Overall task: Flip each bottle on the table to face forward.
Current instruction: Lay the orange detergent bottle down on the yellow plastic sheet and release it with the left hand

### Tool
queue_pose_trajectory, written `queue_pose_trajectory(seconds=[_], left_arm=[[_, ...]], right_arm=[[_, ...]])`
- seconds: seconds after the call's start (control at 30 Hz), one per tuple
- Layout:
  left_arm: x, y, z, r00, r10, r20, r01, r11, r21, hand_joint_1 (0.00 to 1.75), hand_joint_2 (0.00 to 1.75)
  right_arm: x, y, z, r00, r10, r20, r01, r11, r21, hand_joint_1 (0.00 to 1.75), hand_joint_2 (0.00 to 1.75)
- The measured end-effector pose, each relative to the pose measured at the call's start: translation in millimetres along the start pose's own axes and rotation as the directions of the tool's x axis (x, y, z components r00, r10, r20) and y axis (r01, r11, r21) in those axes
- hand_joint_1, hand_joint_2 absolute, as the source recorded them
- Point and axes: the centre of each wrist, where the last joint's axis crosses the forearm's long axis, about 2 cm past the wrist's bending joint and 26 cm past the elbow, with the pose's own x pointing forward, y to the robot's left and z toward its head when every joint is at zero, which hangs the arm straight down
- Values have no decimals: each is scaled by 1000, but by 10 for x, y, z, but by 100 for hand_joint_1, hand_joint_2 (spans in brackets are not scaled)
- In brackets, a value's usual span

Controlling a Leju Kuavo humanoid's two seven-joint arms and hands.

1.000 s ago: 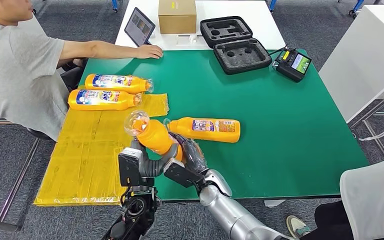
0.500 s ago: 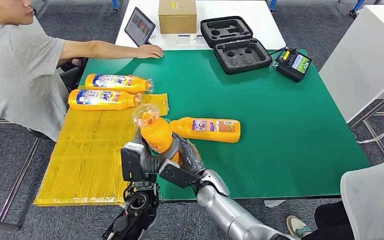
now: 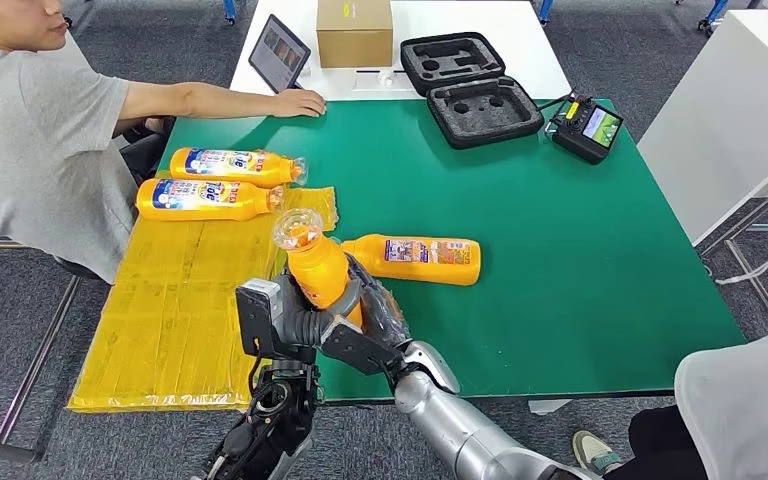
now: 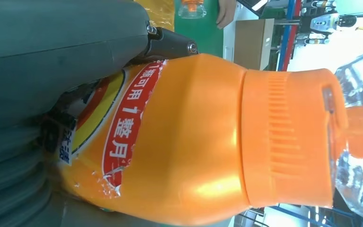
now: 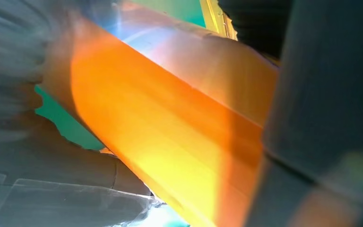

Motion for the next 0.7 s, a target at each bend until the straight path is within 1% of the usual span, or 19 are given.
queue_pose_trajectory(seconds=[0.17,0.27,0.33,0.4,0.43,0.5,0.57,0.63,0.7], left_arm=[[-18,3,2,1000,1,-14,-1,1000,9,175,175],[-8,27,-2,999,-42,2,42,999,12,175,175],[27,74,-18,993,-111,47,111,994,9,175,175],[80,165,-56,967,-220,124,221,975,11,175,175],[107,235,-76,944,-284,168,285,958,18,175,175],[164,435,-109,874,-412,258,417,908,39,175,175],[214,679,-126,801,-507,318,516,854,65,175,175],[266,903,-145,754,-564,338,567,817,99,175,175],[320,1074,-174,727,-597,340,590,796,135,175,175]], right_arm=[[-1,1,0,1000,-6,-7,6,1000,0,0,175],[0,4,0,1000,-18,-12,18,1000,0,0,175],[1,8,1,1000,-24,-13,24,1000,-4,0,175],[-7,11,16,999,-29,-16,29,999,-14,0,175],[-19,11,33,999,-31,-17,30,999,-22,0,175],[-64,-1,92,999,-32,-24,31,998,-50,0,175],[-126,-33,172,999,-36,-36,33,996,-86,0,175],[-184,-72,246,998,-40,-47,34,993,-115,0,87],[-224,-107,299,998,-42,-55,34,990,-138,0,0]])
